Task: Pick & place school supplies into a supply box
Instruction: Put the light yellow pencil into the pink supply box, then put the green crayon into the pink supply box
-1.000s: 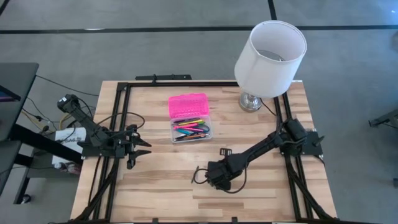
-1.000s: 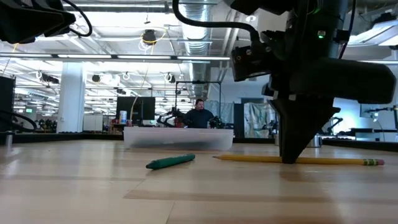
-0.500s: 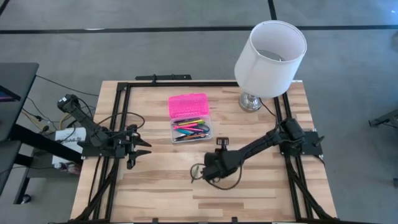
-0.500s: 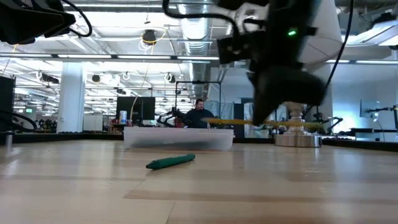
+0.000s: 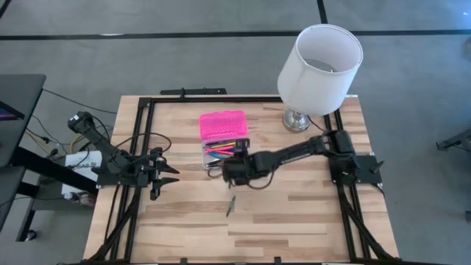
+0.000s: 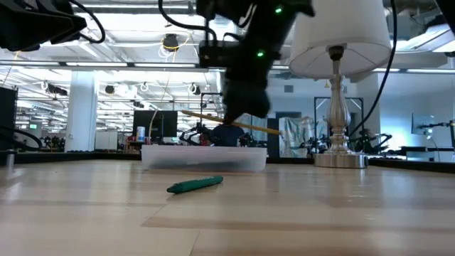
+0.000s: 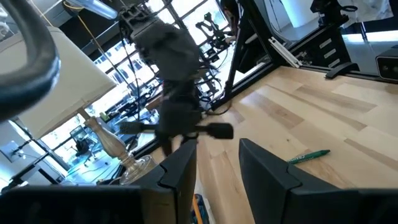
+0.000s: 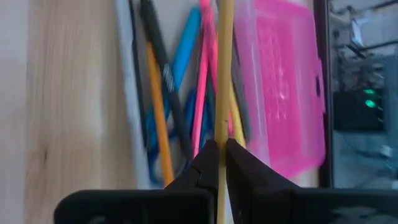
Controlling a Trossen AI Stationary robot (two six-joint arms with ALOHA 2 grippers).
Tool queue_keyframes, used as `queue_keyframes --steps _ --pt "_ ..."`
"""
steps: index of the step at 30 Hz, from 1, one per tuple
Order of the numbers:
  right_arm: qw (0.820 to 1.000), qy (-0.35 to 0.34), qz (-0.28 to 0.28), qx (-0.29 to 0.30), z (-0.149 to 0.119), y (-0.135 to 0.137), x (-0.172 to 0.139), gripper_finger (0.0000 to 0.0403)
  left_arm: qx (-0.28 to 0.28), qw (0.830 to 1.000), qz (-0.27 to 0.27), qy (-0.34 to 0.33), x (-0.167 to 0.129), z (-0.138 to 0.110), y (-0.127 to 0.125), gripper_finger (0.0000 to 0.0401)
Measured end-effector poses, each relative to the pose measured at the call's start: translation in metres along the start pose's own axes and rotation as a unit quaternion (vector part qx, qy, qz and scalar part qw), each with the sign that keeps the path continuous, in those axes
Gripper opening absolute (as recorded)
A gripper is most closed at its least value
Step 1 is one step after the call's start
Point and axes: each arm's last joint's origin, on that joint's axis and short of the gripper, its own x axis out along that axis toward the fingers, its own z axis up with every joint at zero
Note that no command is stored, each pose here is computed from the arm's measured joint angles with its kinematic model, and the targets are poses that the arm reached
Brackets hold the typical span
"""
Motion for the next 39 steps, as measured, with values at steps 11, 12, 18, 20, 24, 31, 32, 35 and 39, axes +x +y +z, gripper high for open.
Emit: queue_keyframes --steps 11,12,18,20,24,31,32,35,39 --pt "0.987 -0.058 0.058 0.137 0.008 -0.047 0.033 0.0001 -0.010 1.000 0.000 0.003 0.000 -0.001 0.000 0.0116" --pt "0.986 -0.057 0.062 0.143 0.007 -0.049 0.034 0.0001 -0.011 1.000 0.000 0.003 0.000 -0.001 0.000 0.0116" --pt "0.984 -0.058 0.077 0.152 0.007 -0.049 0.035 0.0001 -0.014 1.000 -0.001 0.003 0.000 -0.001 0.000 0.0116" --pt "0.982 -0.059 0.085 0.157 0.007 -0.049 0.035 0.0002 -0.014 1.000 -0.001 0.003 0.000 -0.001 0.000 0.0116" --pt "0.978 -0.058 0.097 0.176 0.007 -0.048 0.035 0.0013 -0.014 1.000 -0.001 0.003 0.000 -0.001 0.000 0.0116" --pt "0.977 -0.055 0.094 0.183 0.006 -0.051 0.038 0.0067 -0.013 1.000 -0.001 0.004 0.000 -0.001 0.000 0.0116" --pt "0.977 -0.054 0.093 0.184 0.006 -0.052 0.038 0.0073 -0.013 1.000 -0.002 0.004 0.000 -0.001 -0.001 0.0116" --pt "0.977 -0.053 0.091 0.185 0.005 -0.053 0.039 0.0087 -0.010 1.000 -0.003 0.008 0.000 -0.002 -0.001 0.0116" --pt "0.979 -0.048 0.081 0.181 0.005 -0.053 0.039 0.0093 -0.009 1.000 -0.004 0.009 0.000 -0.002 -0.001 0.0116"
